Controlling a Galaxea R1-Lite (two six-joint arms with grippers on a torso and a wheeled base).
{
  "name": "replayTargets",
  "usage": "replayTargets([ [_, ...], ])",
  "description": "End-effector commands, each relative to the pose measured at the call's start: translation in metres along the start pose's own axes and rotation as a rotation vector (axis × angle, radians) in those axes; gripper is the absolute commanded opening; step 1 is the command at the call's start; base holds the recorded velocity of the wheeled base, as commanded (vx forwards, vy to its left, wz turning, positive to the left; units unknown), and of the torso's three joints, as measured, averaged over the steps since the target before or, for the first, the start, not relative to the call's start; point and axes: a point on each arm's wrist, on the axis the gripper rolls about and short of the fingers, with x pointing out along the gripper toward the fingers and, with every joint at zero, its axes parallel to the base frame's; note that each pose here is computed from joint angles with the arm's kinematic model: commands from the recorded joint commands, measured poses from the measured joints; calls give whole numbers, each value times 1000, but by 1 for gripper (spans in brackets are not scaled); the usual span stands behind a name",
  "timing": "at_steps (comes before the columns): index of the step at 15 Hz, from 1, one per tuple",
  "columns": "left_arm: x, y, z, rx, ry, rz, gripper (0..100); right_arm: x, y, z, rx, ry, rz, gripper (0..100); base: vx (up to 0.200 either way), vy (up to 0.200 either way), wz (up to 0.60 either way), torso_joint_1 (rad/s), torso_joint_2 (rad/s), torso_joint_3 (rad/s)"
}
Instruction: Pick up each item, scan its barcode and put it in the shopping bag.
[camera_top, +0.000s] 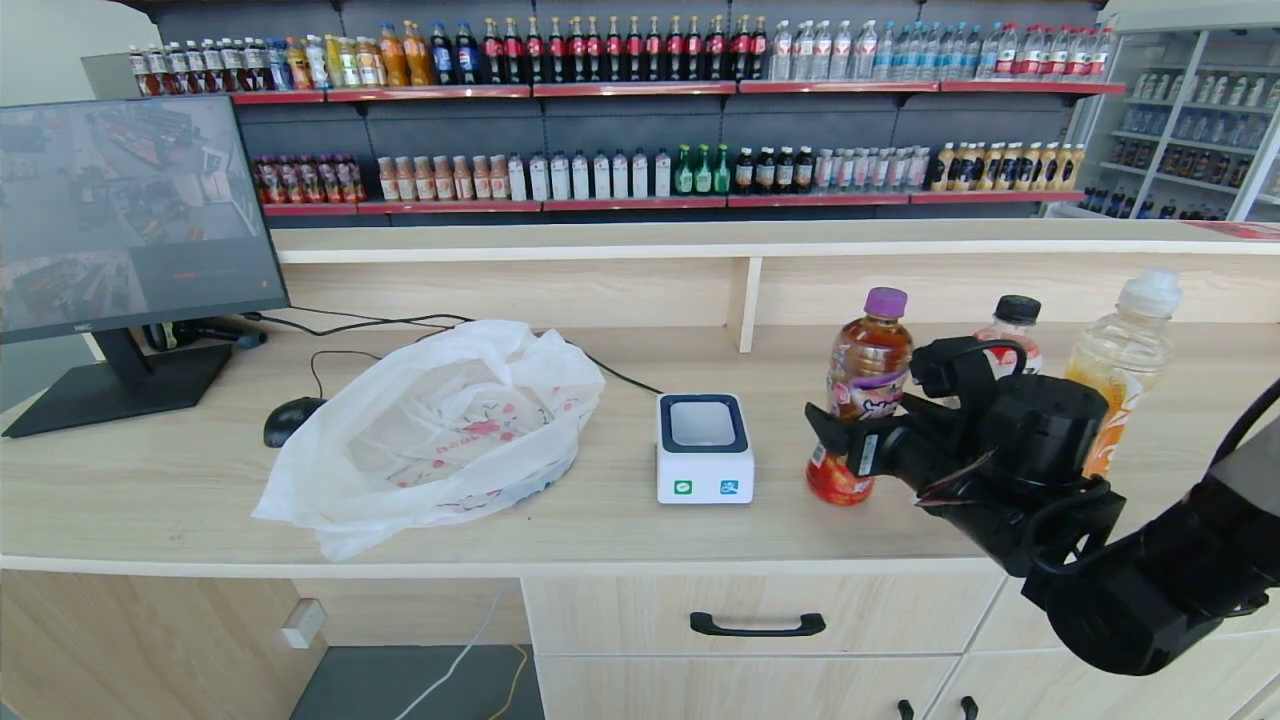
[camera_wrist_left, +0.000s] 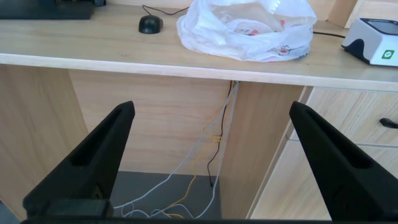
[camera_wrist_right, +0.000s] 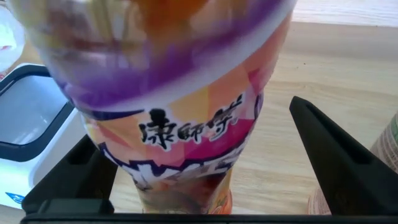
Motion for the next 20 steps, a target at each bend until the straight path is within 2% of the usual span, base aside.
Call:
replayTargets([
  [1,0,0,0,0,-1,0,100,7,1,-6,-4,-6,-2,100,0,0,0,0,0,0],
  [9,0,0,0,-3,-1,0,100,14,2,-2,7,-65,-8,100,0,0,0,0,0,0],
  [10,0,0,0,-3,-1,2,100,14,2,-2,8,-71,-9,0,0,0,0,0,0,0],
  [20,0,0,0,-3,-1,2,100,12,2,-1,10,-86,-8,0,0,0,0,0,0,0],
])
